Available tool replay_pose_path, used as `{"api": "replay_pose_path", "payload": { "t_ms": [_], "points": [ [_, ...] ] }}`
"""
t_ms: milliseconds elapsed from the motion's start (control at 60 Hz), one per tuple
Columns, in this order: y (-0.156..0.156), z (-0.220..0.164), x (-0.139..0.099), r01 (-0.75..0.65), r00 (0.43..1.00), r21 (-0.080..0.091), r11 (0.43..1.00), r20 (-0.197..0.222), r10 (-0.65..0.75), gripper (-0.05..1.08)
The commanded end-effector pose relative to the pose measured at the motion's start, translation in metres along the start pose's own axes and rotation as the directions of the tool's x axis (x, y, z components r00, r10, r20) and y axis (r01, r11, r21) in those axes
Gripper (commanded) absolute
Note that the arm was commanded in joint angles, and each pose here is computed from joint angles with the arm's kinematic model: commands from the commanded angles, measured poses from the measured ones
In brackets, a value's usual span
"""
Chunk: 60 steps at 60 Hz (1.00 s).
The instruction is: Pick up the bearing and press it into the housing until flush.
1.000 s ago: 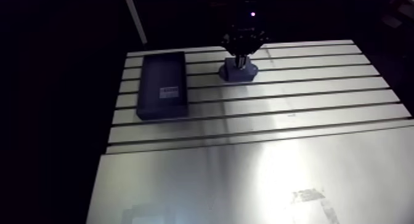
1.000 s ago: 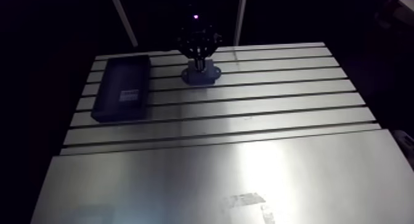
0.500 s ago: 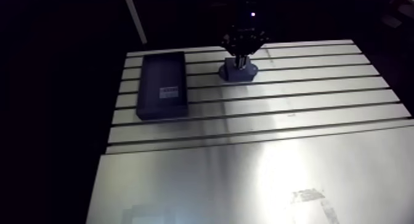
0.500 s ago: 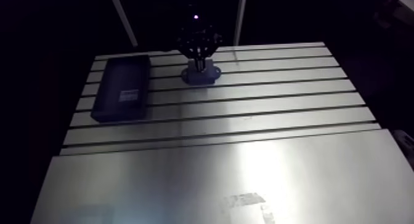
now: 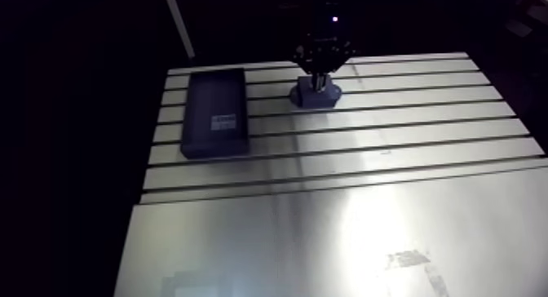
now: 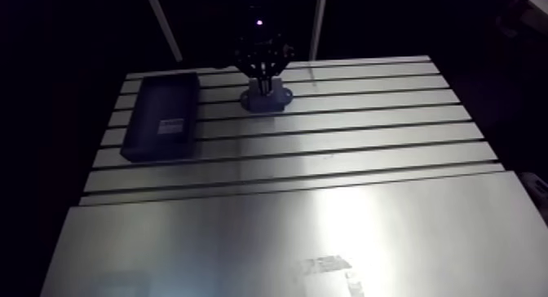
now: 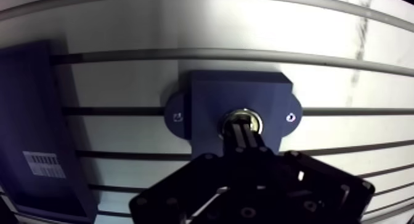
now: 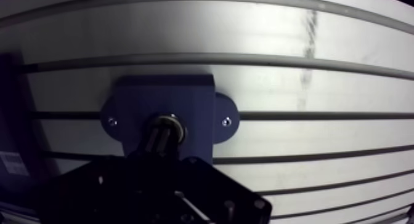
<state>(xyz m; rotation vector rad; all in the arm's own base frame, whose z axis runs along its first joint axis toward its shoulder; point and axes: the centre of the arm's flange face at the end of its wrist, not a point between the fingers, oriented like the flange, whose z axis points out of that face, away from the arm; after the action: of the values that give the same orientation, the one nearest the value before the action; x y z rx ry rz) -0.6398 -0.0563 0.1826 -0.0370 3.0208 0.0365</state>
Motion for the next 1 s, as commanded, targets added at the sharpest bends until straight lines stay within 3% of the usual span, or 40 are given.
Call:
{"api": "replay_pose_path", "payload": {
  "t_ms": [17,600,1000],
  "points": [
    [0.000,0.000,0.000,0.000,1.000,0.000,1.000,-0.001,0.000,1.00],
    [-0.003,0.004,0.001,0.005,1.000,0.000,1.000,0.005,-0.005,1.00],
    [-0.003,-0.030,-0.002,0.004,0.999,-0.006,1.000,-0.040,-0.005,1.00]
  ]
}}
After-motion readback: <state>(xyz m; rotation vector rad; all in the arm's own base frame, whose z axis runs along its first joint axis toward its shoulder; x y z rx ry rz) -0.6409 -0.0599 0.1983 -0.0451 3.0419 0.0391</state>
